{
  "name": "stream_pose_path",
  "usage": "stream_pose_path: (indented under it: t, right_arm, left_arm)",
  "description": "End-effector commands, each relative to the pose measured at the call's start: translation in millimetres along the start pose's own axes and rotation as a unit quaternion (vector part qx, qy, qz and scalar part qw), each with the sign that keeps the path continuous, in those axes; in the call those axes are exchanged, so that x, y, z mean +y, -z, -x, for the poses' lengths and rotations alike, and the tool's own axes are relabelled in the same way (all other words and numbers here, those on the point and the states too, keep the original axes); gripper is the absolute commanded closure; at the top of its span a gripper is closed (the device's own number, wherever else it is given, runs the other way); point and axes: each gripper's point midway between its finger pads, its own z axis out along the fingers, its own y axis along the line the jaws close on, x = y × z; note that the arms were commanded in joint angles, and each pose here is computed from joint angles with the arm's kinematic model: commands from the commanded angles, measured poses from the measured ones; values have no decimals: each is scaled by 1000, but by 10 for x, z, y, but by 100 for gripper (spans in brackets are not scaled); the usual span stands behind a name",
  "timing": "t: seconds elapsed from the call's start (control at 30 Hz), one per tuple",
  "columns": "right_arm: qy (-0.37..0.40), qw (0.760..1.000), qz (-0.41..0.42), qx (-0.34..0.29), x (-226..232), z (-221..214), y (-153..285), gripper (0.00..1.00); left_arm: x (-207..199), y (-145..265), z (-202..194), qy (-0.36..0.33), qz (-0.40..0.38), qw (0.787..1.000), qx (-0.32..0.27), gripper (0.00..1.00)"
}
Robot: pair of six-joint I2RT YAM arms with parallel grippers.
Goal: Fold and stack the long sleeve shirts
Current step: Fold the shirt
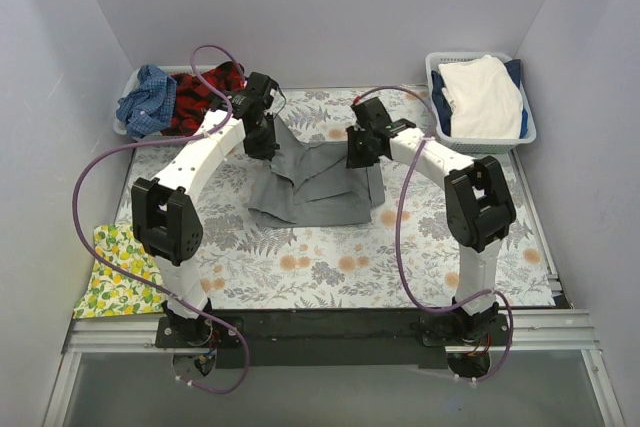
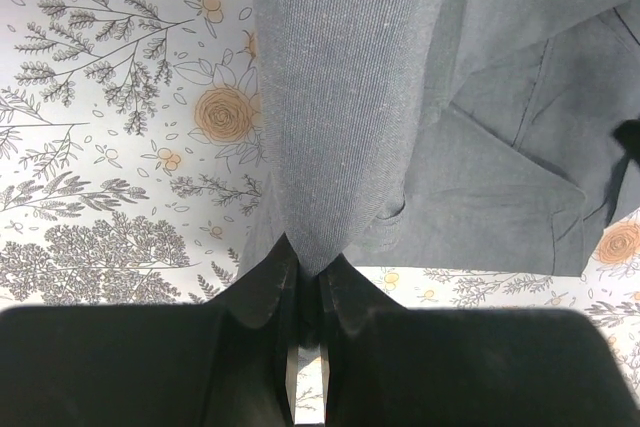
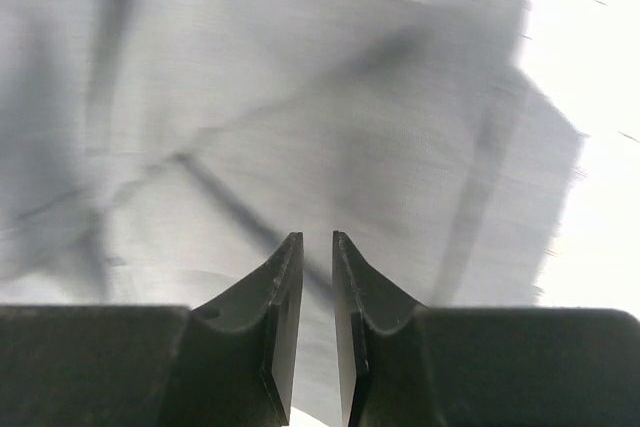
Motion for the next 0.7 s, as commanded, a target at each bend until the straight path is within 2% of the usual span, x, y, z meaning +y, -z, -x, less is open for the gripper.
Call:
stream_pose_path:
  t: [0.0,0.17,0.37,0.67]
  right_arm:
    - [-38,995,-88,-17,-641,62,247,73]
    - [-35,992,-122,20,-991,-210,173,73]
    - [-29,991,-110,76,-1019,-545,9,74]
    - [-20,987,-111,115,-1101,-902,-40,74]
  left_arm:
    - [36,129,111,15,16,1000,-19,95]
    - [103,93,200,53,54,997,-28,95]
    - [107,29,301,95,65,993,-35,91]
    - [54,-66,337,99,68,992,-26,87]
